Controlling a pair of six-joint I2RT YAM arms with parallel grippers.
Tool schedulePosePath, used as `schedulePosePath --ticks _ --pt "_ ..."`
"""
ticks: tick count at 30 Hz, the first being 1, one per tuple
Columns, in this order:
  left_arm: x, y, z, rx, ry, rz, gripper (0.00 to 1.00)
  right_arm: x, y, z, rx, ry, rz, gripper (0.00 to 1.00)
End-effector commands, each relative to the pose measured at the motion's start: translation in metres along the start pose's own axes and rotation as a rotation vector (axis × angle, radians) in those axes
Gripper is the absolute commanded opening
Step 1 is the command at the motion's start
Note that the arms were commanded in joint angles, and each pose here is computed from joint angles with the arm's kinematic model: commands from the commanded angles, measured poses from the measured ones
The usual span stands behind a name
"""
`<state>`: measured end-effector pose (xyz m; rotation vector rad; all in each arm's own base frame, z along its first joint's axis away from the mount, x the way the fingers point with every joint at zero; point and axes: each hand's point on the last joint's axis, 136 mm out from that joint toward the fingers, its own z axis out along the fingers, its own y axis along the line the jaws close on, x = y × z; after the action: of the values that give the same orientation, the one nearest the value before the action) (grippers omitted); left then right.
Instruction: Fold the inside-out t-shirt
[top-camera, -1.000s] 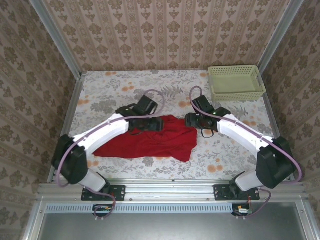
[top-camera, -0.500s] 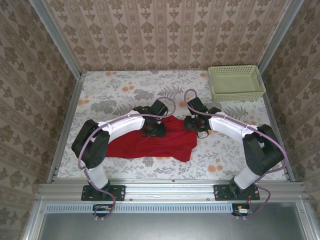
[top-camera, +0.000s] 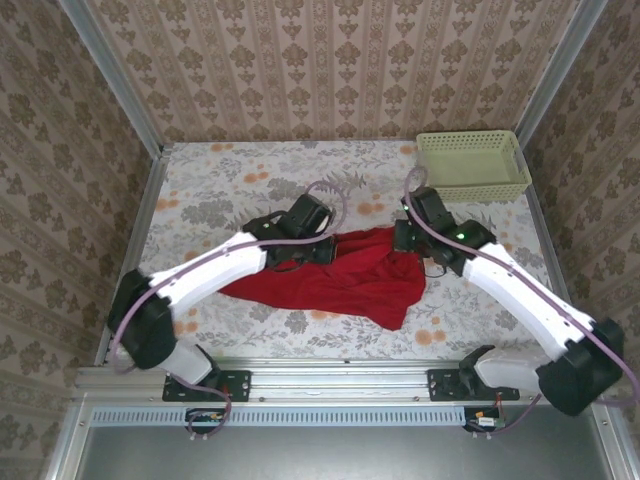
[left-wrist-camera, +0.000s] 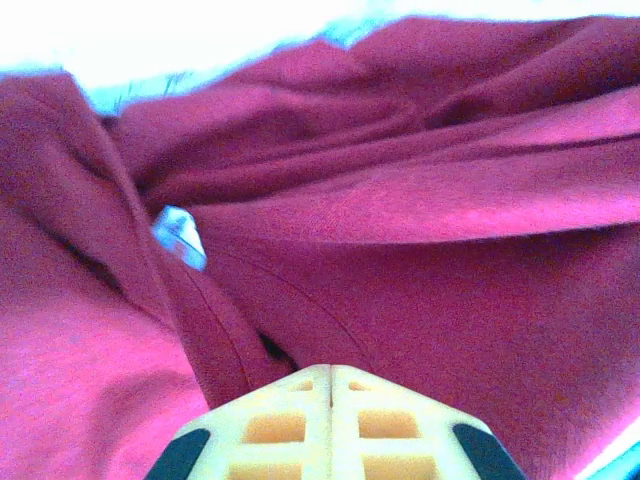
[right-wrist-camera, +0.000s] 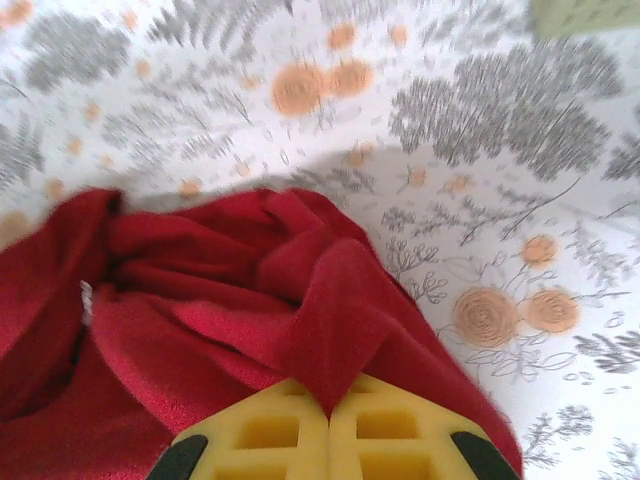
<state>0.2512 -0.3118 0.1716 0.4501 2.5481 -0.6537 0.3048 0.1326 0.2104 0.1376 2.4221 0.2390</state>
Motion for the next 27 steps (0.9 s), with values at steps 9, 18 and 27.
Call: schedulePosePath --ticks 9,18,27 --pt "0.008 0.119 -0.070 -0.157 -0.205 -0.295 0.00 -0.022 0.054 0.012 0.035 0.077 -0.160 0.05" --pt "0.033 0.168 -0.029 -0.180 -0.001 -0.447 0.00 -0.041 0.059 0.112 0.201 0.071 -0.445 0.42" --pt "0.008 0.172 -0.023 -0.175 -0.042 -0.436 0.00 0.039 0.129 0.026 -0.180 0.093 -0.591 0.52"
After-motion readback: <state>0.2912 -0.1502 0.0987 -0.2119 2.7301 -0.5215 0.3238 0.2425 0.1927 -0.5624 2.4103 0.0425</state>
